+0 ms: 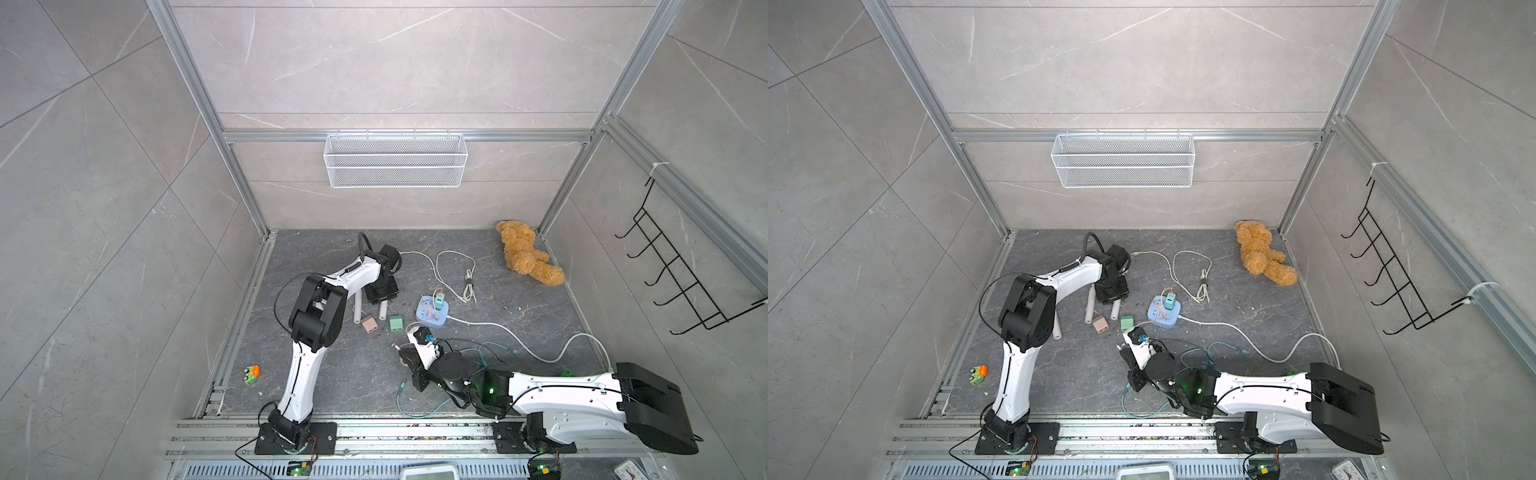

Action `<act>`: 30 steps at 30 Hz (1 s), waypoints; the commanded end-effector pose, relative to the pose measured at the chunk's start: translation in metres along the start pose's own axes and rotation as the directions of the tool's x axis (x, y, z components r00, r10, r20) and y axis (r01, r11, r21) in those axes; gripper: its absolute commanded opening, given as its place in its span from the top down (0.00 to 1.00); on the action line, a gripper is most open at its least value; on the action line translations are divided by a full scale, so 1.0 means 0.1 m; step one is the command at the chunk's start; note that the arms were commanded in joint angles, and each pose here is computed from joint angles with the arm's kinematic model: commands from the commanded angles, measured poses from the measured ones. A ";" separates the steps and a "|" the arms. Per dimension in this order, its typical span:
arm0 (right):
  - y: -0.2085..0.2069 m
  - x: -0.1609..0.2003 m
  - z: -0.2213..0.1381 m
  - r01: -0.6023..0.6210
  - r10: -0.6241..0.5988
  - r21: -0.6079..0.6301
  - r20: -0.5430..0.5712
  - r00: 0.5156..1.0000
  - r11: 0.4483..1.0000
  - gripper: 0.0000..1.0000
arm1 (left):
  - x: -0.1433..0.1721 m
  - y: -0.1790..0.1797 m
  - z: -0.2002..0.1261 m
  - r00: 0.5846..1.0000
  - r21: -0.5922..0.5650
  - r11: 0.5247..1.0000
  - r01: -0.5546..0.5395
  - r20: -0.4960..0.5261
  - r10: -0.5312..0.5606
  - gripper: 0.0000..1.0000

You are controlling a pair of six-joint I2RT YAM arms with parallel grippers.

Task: Charge the electric toothbrush
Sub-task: Pick up the electric toothbrush from the center of the board.

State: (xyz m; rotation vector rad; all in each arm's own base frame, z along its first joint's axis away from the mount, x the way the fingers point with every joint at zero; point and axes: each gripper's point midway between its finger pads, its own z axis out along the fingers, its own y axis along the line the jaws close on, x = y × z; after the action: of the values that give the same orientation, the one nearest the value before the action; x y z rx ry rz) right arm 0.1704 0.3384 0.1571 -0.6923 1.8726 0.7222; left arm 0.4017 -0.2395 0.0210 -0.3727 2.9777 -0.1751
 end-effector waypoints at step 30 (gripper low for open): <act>-0.24 -0.01 0.07 -0.079 0.079 0.064 0.003 0.997 0.995 1.00 | 0.01 0.03 -1.40 0.966 0.320 0.942 0.107 0.192 -0.175 1.00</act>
State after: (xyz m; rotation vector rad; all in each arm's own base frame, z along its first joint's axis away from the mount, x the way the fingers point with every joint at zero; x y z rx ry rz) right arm 0.1913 0.3266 0.1483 -0.5888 1.9287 0.6864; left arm 0.3782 -0.2184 0.1223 -0.4710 2.7534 -0.4068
